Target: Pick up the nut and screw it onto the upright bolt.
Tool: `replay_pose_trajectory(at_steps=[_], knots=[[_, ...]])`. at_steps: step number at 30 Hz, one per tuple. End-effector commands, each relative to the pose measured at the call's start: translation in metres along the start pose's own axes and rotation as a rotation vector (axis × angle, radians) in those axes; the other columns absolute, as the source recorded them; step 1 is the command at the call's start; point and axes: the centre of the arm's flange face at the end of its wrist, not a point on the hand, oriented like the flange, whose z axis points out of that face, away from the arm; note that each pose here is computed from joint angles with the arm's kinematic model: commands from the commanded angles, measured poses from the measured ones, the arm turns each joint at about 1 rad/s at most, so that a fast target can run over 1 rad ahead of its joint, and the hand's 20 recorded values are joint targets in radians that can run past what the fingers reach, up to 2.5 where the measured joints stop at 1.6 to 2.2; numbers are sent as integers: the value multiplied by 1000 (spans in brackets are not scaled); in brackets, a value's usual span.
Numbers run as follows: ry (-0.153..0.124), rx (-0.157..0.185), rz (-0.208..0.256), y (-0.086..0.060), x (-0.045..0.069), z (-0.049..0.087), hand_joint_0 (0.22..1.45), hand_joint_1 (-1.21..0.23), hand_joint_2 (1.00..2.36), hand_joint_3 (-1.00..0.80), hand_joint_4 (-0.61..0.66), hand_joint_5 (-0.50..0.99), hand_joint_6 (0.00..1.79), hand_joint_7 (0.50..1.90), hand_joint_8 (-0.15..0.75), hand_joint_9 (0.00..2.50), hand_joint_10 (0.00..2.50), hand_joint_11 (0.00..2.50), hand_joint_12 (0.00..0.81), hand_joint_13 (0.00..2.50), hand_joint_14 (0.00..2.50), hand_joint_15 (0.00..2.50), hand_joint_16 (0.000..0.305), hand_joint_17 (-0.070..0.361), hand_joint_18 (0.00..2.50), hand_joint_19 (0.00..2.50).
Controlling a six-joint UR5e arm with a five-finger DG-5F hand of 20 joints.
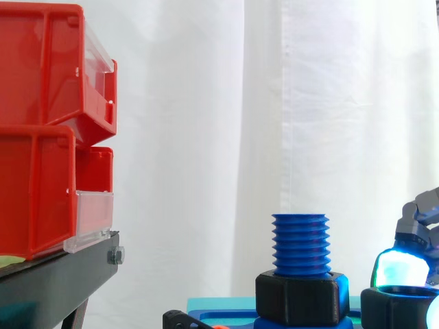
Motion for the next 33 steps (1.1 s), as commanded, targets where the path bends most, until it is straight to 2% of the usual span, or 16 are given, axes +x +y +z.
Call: replay_pose_trajectory(at_steps=[1,12,17,18,20,21,22,24,25,27,28,29,30,33], knots=[[4,1,-9,-2,1,0,575,-702,1000,-500,166,-224,718,1066,256,439,3,55,314,467,0,0,41,92,306,0],[10,0,-12,-2,0,-1,572,-685,1000,-500,172,-224,724,1062,257,444,0,52,315,471,0,0,41,93,311,0],[10,-2,21,1,-13,0,571,-676,1000,-500,173,-223,724,1062,256,441,2,56,314,470,0,0,41,93,313,0],[13,-3,21,1,-20,-1,570,-676,1000,-500,176,-223,724,1062,256,440,0,58,314,470,0,0,41,93,313,0],[15,-3,20,1,-26,-1,570,-673,1000,-500,175,-223,723,1062,255,438,0,57,314,471,0,0,41,93,313,0],[17,-2,19,1,-34,-1,570,-673,1000,-500,175,-223,723,1067,255,439,0,51,314,472,0,0,41,93,313,0],[17,-2,19,1,-34,-1,571,-671,1000,-500,175,-223,723,1067,255,439,0,51,314,472,0,0,41,93,314,0],[21,-5,24,1,-52,-2,570,-669,1000,-500,175,-223,723,1059,256,438,0,58,314,472,0,0,41,93,315,0],[23,-4,23,0,-54,-2,568,-669,1000,-500,175,-223,723,1058,256,438,0,57,314,472,0,0,42,93,316,0],[28,-16,25,0,-70,-2,567,-656,1000,-500,181,-222,721,1067,255,436,0,49,314,473,0,0,42,94,319,0],[31,-33,26,1,-83,-2,566,-652,1000,-500,180,-222,721,1067,256,436,0,50,314,473,0,0,42,94,319,0],[32,-39,26,1,-88,-1,566,-651,1000,-500,183,-223,720,1073,256,435,0,61,314,474,0,0,42,94,319,0],[36,-58,27,2,-101,-1,566,-649,1000,-500,187,-223,720,1073,256,436,0,50,314,474,0,0,42,94,321,0],[36,-88,33,2,-120,2,565,-645,1000,-500,188,-223,719,1074,257,436,3,55,314,477,0,0,42,94,322,0]])
